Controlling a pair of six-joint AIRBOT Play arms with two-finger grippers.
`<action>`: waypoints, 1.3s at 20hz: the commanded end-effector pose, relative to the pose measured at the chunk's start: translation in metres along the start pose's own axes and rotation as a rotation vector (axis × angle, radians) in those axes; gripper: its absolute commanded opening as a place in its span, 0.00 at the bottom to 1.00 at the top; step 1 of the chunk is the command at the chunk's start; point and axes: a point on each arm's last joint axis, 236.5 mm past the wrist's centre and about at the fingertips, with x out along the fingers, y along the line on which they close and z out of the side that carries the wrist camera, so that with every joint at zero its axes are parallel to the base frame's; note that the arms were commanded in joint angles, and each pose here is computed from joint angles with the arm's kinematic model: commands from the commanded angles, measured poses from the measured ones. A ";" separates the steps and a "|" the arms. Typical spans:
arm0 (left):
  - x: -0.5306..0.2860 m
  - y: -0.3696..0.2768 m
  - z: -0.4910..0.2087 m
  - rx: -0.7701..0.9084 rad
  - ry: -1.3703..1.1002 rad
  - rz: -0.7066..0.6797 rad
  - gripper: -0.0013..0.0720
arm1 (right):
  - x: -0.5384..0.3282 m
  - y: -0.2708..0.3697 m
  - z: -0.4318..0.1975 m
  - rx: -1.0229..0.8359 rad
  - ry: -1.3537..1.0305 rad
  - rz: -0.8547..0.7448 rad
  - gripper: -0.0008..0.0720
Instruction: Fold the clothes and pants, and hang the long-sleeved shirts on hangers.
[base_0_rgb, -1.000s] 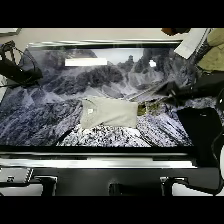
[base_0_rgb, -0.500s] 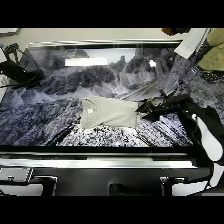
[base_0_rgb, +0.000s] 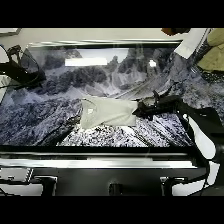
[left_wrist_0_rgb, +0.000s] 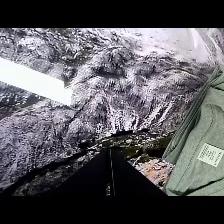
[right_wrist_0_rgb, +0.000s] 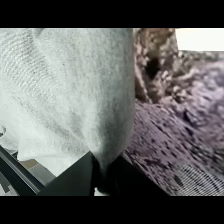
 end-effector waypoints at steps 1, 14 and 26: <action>0.000 0.000 0.000 0.001 0.001 0.001 0.04 | -0.008 0.017 0.010 -0.005 -0.016 0.025 0.06; 0.000 0.002 -0.005 0.001 0.022 0.008 0.04 | -0.303 0.029 0.184 0.180 -0.676 0.057 0.05; 0.000 0.002 -0.007 0.001 0.030 0.010 0.04 | -0.457 -0.048 0.116 0.768 -1.035 -0.228 0.05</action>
